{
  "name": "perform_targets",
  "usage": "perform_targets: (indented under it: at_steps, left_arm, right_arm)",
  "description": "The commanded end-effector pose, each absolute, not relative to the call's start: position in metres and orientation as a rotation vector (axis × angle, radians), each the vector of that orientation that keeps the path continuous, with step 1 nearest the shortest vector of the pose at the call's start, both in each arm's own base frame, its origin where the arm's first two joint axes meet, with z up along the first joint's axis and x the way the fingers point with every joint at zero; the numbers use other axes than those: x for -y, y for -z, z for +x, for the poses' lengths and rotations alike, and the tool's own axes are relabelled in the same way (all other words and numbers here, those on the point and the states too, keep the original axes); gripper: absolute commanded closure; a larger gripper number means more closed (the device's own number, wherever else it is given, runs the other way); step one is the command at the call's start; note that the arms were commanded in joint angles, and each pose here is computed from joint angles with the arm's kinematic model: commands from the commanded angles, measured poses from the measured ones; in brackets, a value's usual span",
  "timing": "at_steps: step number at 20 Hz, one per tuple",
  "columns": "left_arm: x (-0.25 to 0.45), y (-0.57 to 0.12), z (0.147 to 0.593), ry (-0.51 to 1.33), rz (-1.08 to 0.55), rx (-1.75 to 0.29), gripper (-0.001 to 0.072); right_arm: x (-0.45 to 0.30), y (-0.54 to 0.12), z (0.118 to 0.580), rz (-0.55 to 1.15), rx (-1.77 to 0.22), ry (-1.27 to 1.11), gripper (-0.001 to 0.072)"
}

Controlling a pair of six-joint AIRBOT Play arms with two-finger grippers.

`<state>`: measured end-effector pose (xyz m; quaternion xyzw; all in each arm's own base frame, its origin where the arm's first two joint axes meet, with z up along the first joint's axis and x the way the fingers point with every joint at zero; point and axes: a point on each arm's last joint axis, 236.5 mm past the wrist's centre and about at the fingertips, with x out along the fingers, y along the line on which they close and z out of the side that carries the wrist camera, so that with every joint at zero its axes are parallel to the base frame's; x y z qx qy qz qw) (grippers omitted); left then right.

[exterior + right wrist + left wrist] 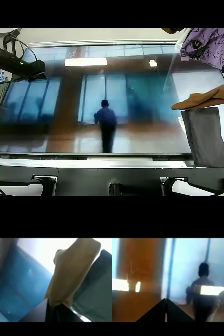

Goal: Fold the clothes and pants, and hang the long-sleeved shirts on hangers.

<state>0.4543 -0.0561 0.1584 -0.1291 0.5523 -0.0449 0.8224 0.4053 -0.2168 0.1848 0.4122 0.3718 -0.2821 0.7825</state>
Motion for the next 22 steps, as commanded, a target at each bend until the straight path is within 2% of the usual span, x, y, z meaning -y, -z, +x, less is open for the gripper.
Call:
perform_targets:
  at_steps: [1,5,9,12,22]
  left_arm:
    - [0.056,-0.156,0.448,0.096,-0.27,-1.204,0.0689]
    - [0.058,-0.155,0.446,0.102,-0.273,-1.212,0.0689]
    - [0.058,-0.154,0.443,0.104,-0.268,-1.226,0.0688]
    - [0.058,-0.154,0.443,0.104,-0.268,-1.227,0.0689]
    - [0.057,-0.152,0.436,0.104,-0.264,-1.259,0.0689]
  right_arm:
    - [0.233,-0.194,0.371,0.829,-0.809,0.75,0.0688]
    - [0.249,-0.197,0.33,0.746,-0.862,0.895,0.0689]
    - [0.249,-0.18,0.307,0.695,-0.978,0.942,0.0689]
    - [0.239,-0.14,0.276,0.673,-1.127,0.98,0.0687]
    - [0.205,-0.029,0.163,0.593,-1.383,1.15,0.0686]
